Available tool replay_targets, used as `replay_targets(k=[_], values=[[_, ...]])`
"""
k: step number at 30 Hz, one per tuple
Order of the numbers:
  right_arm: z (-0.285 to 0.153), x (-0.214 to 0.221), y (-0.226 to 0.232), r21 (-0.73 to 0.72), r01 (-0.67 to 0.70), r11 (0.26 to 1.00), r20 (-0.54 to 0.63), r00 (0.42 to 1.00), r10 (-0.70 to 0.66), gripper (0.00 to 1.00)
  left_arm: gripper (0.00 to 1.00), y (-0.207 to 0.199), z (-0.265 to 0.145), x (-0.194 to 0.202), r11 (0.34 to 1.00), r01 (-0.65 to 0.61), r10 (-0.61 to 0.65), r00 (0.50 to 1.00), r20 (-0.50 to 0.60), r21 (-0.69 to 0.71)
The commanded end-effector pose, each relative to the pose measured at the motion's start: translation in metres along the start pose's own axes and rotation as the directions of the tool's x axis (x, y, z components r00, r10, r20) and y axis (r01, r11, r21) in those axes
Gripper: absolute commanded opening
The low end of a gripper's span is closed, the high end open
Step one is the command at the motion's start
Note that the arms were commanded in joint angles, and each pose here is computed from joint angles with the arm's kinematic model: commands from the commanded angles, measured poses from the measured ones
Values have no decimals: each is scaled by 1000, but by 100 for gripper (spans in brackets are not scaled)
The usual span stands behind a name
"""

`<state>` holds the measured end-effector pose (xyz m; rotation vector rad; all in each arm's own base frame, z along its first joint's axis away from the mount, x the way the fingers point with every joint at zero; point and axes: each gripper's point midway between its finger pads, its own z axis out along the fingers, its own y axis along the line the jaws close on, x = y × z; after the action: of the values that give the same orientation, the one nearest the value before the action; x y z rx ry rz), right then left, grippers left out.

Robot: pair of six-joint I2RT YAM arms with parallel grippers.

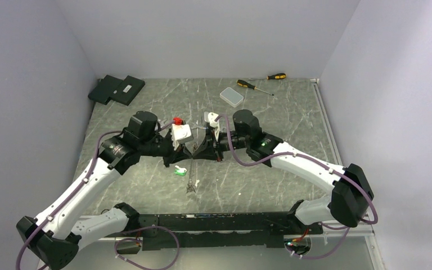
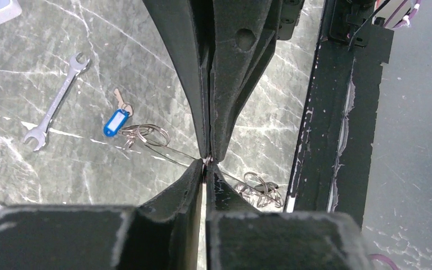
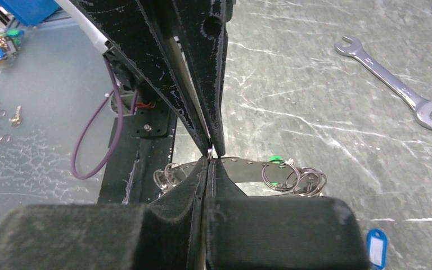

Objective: Put the keys on the keyring

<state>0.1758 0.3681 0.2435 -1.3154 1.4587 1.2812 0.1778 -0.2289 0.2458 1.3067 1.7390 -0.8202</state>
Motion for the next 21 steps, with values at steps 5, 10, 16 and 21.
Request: replay_targets(k=[5,10,16,21], values=[[-8,-22,0,3,53,999,93,994,-53,0,32,-16,-18,-32,992,-125,123,980,156,7],[-17,-31,-1,18,44,999,133,990,-46,0,42,-21,-23,-34,990,-142,139,975,175,4],[-36,-59,4,50,77,996,243,966,-87,0,58,-10,-29,-48,992,-81,102,964,247,-92],[-45,-81,12,35,134,990,310,941,-138,0,57,-14,-37,-70,993,-60,92,928,362,-100]])
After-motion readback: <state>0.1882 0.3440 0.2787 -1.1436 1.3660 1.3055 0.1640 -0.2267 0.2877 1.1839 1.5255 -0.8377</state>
